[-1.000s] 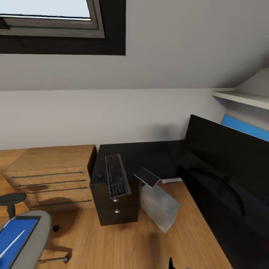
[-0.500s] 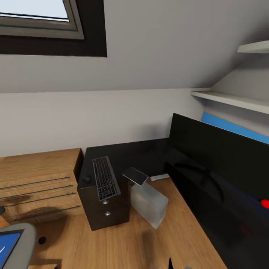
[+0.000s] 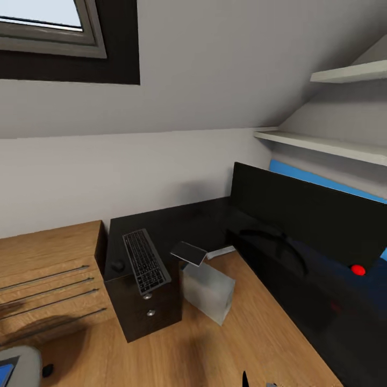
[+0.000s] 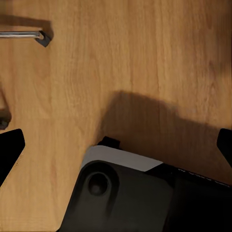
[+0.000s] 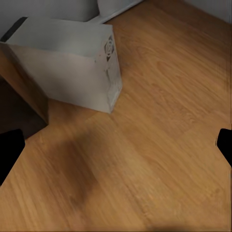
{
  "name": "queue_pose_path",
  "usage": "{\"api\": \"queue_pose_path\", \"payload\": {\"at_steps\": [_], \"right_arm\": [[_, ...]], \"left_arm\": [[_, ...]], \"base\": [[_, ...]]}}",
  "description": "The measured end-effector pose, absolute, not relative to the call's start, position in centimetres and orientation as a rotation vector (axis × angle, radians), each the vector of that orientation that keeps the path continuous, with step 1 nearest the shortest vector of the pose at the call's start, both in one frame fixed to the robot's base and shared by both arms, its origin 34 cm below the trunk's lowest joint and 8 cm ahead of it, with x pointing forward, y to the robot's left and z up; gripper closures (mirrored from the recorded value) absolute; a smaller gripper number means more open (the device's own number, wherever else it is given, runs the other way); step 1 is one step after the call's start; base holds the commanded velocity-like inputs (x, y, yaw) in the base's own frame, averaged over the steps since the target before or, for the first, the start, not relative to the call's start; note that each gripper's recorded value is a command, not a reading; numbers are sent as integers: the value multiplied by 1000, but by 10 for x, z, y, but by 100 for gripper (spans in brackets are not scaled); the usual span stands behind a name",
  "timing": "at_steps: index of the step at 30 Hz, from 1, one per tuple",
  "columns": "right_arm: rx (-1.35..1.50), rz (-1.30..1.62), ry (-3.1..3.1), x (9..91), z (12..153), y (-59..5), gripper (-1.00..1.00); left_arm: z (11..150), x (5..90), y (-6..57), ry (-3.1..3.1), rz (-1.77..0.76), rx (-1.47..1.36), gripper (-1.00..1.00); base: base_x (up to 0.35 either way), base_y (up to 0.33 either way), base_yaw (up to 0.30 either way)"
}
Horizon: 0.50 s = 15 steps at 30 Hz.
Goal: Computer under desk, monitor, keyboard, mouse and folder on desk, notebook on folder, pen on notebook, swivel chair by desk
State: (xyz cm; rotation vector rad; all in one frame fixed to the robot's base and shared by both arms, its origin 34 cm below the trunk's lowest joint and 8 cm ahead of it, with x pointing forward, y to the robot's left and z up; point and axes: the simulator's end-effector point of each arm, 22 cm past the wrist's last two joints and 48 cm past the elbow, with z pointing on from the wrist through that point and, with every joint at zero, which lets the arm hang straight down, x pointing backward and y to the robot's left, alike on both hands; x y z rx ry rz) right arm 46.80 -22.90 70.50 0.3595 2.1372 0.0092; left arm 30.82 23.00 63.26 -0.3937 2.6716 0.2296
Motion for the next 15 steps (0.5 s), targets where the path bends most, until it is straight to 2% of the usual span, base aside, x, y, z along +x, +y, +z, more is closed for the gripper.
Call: {"api": "queue_pose_path", "payload": {"at_steps": [15], "right_arm": [[184, 206, 2090, 481, 720, -214, -100]], "left_arm": [[635, 313, 231, 2659, 227, -393, -100]], "base": [[6, 24, -270]]}}
